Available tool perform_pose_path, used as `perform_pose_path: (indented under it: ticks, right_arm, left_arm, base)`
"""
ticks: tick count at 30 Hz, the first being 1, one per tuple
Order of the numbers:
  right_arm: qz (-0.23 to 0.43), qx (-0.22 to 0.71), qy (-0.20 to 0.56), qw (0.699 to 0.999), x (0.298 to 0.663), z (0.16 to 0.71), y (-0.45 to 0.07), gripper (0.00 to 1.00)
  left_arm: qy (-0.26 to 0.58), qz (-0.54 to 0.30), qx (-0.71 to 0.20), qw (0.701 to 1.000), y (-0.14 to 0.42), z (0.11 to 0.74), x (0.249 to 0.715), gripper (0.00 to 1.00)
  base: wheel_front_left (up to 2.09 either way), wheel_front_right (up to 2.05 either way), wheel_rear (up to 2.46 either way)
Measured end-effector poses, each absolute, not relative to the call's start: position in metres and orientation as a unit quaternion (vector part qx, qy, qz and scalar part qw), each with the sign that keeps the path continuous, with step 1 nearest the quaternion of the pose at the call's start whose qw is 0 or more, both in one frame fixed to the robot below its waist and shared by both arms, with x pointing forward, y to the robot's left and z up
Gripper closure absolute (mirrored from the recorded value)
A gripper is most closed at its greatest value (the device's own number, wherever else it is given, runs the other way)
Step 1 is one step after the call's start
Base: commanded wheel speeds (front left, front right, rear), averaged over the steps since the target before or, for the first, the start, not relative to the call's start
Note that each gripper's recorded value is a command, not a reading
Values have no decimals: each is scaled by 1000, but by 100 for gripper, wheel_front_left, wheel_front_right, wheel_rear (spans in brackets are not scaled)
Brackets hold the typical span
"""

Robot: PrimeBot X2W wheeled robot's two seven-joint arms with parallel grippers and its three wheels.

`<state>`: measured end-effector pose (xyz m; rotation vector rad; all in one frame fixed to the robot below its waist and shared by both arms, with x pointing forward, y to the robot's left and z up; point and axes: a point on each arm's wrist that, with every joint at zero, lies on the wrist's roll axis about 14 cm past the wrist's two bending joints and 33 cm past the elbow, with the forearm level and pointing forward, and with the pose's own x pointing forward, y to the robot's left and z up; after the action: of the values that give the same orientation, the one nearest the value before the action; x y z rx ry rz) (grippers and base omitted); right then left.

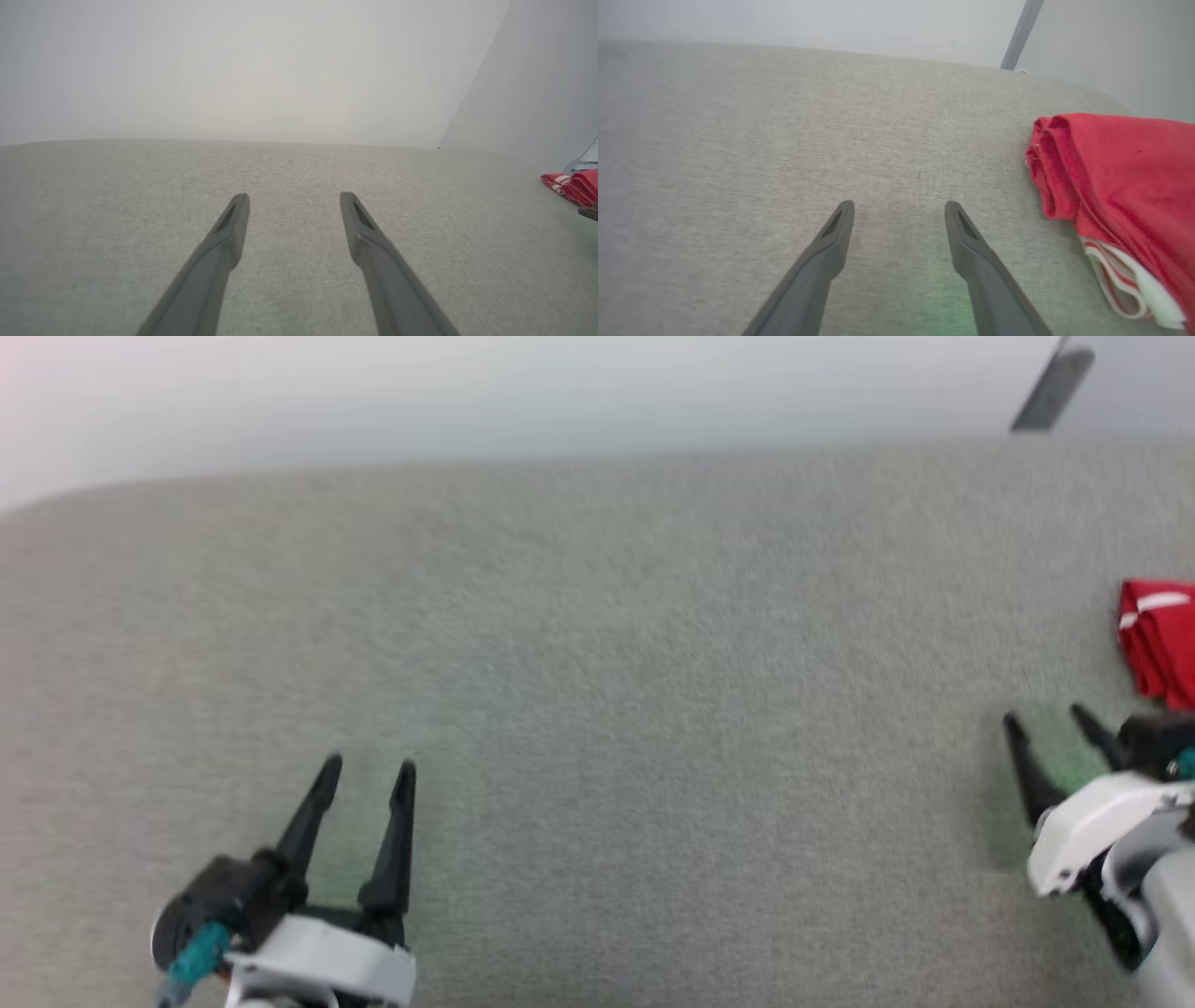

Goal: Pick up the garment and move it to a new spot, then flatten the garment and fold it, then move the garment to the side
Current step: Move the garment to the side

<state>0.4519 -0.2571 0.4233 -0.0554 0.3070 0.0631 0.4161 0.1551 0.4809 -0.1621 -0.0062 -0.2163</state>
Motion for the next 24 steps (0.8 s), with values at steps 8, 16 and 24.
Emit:
perform_pose_path:
  ticks: [8, 16, 24]
  right_arm:
    - [85, 36, 99, 991, 428, 447, -202, 0]
    - [85, 75, 22, 993, 405, 490, -195, 0]
    - [91, 88, -33, 991, 386, 517, -186, 0]
  left_arm:
    - [-24, -68, -79, 994, 179, 498, 378, 0]
    - [-44, -40, -80, 995, 196, 509, 345, 0]
    - [-62, -33, -78, 994, 201, 519, 329, 0]
  base:
    - [0, 0, 0]
    - [0, 0, 0]
    - [0, 0, 0]
